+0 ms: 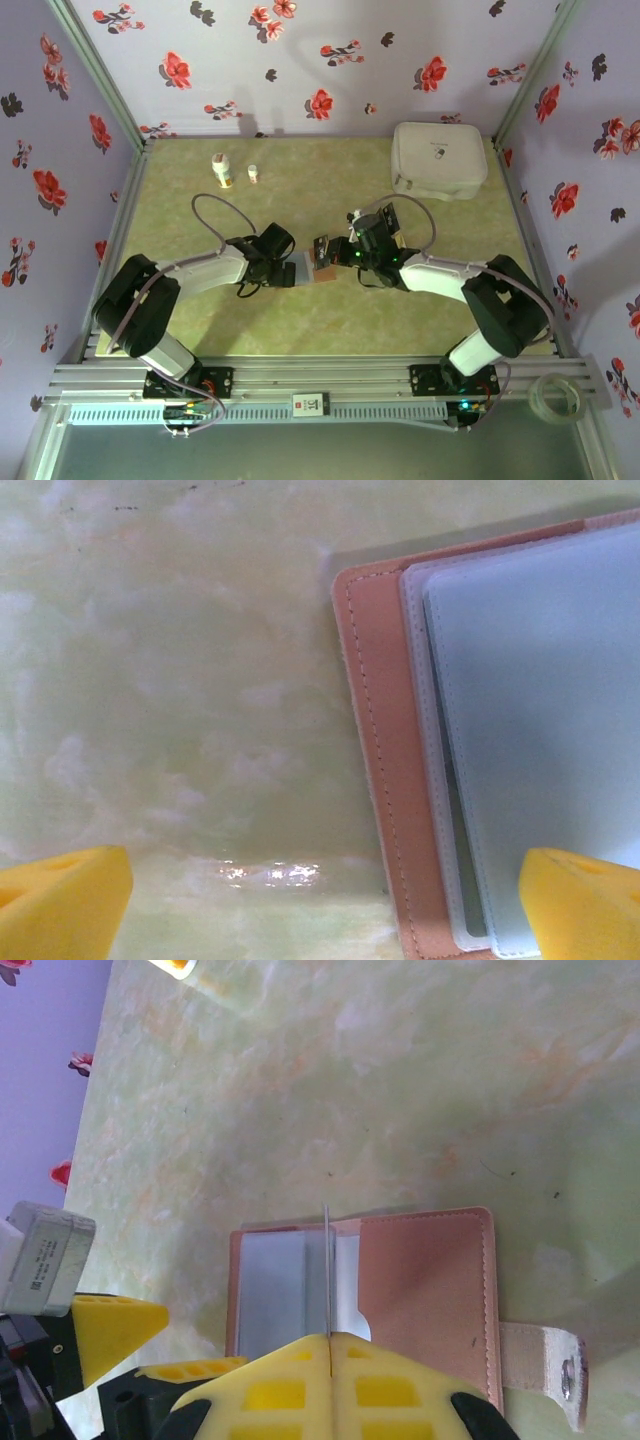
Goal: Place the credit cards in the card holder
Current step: Insert the credit card into the card slot.
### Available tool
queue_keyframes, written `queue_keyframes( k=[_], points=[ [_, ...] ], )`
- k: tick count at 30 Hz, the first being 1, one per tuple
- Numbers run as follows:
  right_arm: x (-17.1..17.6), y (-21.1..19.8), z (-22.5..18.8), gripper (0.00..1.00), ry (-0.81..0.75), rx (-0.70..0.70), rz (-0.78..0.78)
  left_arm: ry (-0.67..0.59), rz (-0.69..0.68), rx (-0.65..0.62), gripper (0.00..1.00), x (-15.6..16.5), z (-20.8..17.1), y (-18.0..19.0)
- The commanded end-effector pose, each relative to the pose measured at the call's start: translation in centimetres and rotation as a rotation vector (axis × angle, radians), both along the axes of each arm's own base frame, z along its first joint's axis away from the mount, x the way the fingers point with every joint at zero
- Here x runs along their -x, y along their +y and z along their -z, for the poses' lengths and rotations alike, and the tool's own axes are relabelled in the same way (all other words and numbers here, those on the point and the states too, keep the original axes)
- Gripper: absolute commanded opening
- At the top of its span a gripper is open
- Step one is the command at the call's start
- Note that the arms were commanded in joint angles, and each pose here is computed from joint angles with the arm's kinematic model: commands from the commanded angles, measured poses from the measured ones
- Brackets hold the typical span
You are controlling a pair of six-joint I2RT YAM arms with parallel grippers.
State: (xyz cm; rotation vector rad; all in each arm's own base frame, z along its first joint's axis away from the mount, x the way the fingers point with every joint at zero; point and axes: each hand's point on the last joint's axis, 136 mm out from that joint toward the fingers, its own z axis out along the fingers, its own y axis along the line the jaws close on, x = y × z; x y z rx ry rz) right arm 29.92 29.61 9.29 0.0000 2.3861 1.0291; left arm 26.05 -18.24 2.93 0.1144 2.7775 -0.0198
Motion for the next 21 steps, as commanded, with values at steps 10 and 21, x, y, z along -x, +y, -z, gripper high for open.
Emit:
queue_keyframes(
  k=[10, 21],
  points=[
    [-0.2, 1.0, 0.6, 0.0, -0.009, -0.091, -0.009, -0.009, -0.01, -0.102, 1.0, 0.0, 0.1, 1.8],
    [0.2, 2.1, 1.3, 0.0, -0.024, -0.127, -0.033, -0.009, -0.014, -0.115, 1.0, 0.0, 0.1, 2.5]
  ],
)
